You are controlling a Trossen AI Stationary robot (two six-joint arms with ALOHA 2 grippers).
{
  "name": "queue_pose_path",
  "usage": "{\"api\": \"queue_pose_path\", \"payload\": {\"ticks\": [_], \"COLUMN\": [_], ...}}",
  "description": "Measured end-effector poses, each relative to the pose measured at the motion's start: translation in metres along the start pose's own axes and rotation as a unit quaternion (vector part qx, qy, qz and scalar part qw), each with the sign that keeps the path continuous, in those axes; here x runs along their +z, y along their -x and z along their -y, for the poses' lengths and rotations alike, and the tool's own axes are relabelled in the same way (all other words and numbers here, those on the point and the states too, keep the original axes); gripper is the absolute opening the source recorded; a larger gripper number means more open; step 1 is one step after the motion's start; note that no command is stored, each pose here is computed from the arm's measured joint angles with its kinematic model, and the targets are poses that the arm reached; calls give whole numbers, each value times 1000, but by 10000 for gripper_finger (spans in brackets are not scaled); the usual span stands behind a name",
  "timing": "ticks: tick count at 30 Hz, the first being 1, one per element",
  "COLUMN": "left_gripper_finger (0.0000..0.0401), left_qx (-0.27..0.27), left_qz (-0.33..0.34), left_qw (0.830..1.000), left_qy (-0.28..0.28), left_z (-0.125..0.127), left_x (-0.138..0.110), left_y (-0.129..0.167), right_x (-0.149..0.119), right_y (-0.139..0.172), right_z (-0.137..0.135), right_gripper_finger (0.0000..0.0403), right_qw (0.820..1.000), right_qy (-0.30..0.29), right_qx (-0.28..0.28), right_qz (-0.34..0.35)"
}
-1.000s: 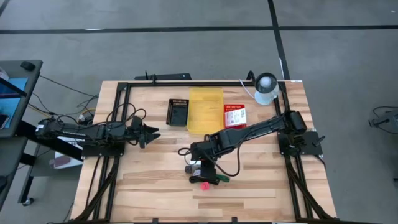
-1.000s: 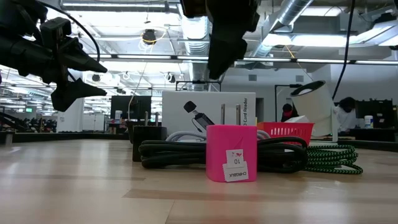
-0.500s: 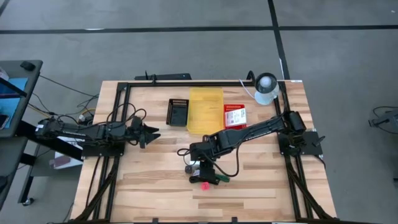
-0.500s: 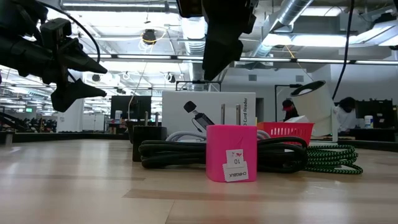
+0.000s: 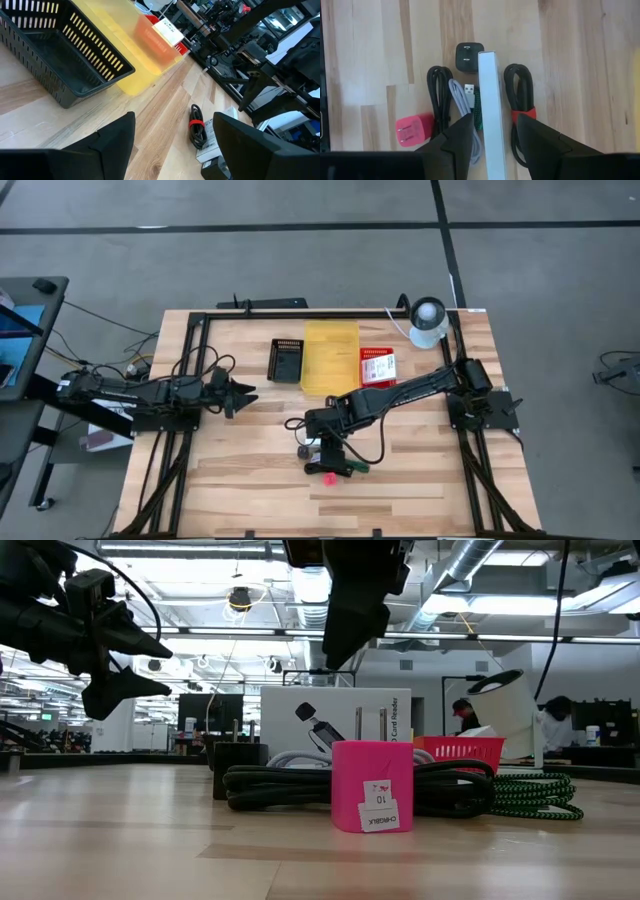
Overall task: Pick and place items into bin
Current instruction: Put the card reader box into the red bin
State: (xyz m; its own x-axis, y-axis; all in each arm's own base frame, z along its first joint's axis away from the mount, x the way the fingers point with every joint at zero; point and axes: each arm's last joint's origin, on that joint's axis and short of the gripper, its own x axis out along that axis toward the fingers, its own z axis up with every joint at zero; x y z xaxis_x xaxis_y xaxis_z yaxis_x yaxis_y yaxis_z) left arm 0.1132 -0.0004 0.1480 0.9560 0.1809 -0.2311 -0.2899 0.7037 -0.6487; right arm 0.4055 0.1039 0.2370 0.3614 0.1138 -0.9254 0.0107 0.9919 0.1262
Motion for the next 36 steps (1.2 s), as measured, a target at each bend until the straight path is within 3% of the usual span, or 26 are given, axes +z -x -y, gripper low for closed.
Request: {"api": "queue_pose_path", "payload": {"ticks": [21, 36], "left_gripper_finger": [258, 258], "left_qx": [0, 0], "left_qz": [0, 0], "left_qw": [1000, 1000], "left_qy": [0, 0], "left_z": [0, 0], "left_x": [0, 0], "left_y": [0, 0], "right_x": [-2, -3], "right_y": [0, -13], "right_z": [-5, -6], "right_gripper_finger": [149, 189], "right_qw": [1000, 1000], "right_qy": [3, -5], "right_qx": [-9, -13], "right_qz": [2, -14]}}
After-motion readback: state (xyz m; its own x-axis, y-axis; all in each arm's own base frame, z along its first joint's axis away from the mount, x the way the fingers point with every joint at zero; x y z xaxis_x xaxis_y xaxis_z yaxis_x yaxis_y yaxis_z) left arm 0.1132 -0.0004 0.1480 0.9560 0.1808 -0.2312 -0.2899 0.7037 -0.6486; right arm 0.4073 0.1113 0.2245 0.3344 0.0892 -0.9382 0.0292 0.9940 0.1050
